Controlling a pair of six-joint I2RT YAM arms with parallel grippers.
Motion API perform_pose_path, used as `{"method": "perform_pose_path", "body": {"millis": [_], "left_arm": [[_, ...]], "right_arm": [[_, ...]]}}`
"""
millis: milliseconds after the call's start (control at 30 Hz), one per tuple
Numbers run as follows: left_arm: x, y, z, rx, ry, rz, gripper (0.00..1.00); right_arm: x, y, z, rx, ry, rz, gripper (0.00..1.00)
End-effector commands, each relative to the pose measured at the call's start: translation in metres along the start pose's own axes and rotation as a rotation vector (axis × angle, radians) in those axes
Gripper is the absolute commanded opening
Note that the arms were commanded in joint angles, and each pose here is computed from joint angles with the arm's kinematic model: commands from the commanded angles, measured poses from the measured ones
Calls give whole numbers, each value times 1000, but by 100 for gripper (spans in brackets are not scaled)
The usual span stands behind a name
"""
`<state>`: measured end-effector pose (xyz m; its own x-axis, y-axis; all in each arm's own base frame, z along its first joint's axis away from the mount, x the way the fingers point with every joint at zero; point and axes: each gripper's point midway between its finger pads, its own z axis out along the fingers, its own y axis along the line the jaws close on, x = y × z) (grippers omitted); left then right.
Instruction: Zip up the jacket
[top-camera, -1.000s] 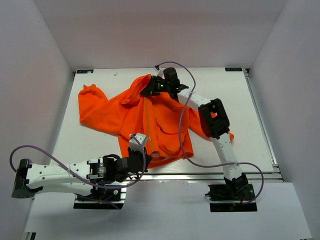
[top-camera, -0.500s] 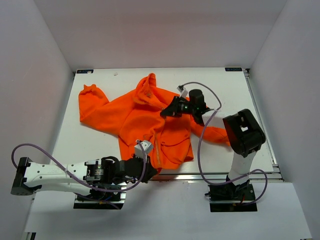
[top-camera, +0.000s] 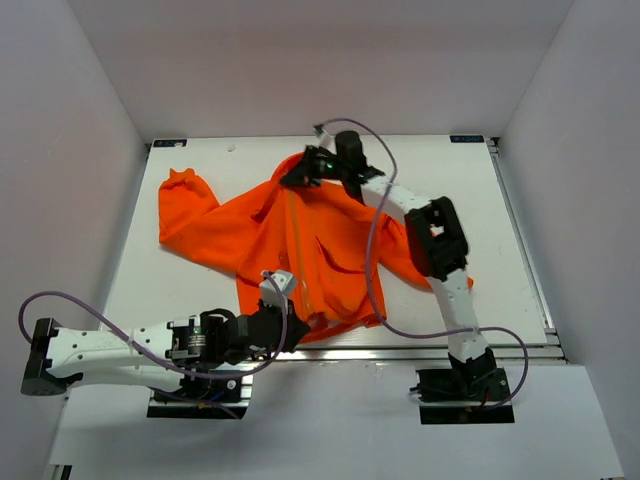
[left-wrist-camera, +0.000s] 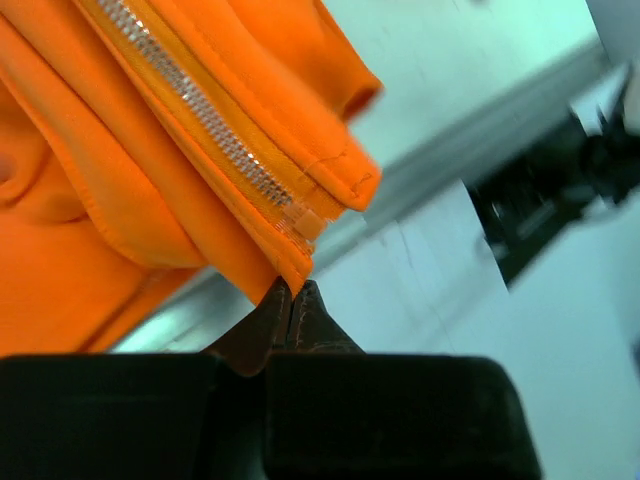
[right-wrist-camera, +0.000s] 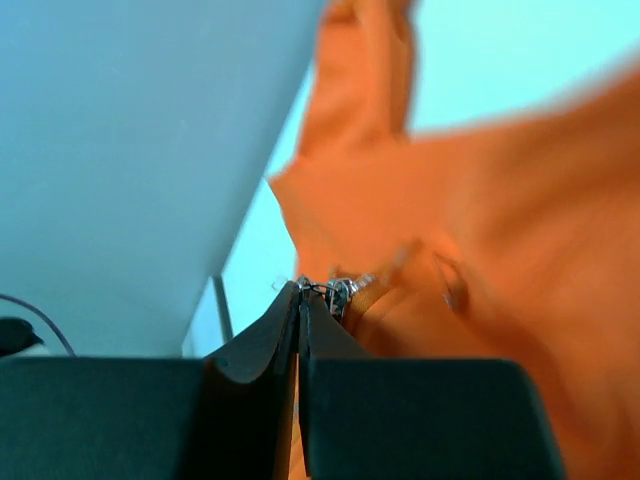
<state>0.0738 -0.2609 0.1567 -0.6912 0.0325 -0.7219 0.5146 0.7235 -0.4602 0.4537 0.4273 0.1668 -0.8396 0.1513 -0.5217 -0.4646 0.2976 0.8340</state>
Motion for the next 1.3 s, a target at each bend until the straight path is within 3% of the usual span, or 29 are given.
{"method": "perform_pose_path", "body": {"millis": [0,100,167,200,333,500,633,800,967,1000,1033,1100,1133,1167,1267], "left_arm": [[13,-43,-22,193,123,-33,0],[13,-46,-25,196,131,-47,0],[14,-49,-29,206,145,-67,0],[14,-50,-31,210,152,-76,0],[18,-55,-40,214,209,-118,0],[28,-61,-58,226,269,-208,0],[26,-63,-61,192,283,-189,0],[28,-60,-58,134,301,-145,0],[24,-53,-54,129,249,-177,0],[23,-52,-53,123,245,-180,3],[24,-51,-52,117,245,-182,13],[25,-51,-51,110,252,-182,78],[28,-50,-50,98,261,-177,97],[28,-50,-49,94,261,-175,98],[17,-50,-43,63,215,-160,98]], "right_arm": [[-155,-5,6,163,-398,-190,0],[-197,-2,-6,139,-522,-188,0],[-188,-25,-12,186,-534,-172,0],[-195,-7,-24,177,-563,-216,0],[-218,-18,-33,259,-623,-269,0],[-254,-59,-62,376,-806,-270,0],[-276,-78,-86,448,-916,-308,0],[-280,-90,-95,409,-896,-321,0],[-239,-62,-69,218,-684,-354,0],[-231,-57,-66,192,-646,-363,20],[-211,-57,-60,157,-572,-359,36],[-198,-22,-65,78,-506,-381,89],[-182,-30,-66,86,-477,-354,89],[-184,3,-77,38,-476,-383,89],[-168,31,-95,53,-400,-406,89]]}}
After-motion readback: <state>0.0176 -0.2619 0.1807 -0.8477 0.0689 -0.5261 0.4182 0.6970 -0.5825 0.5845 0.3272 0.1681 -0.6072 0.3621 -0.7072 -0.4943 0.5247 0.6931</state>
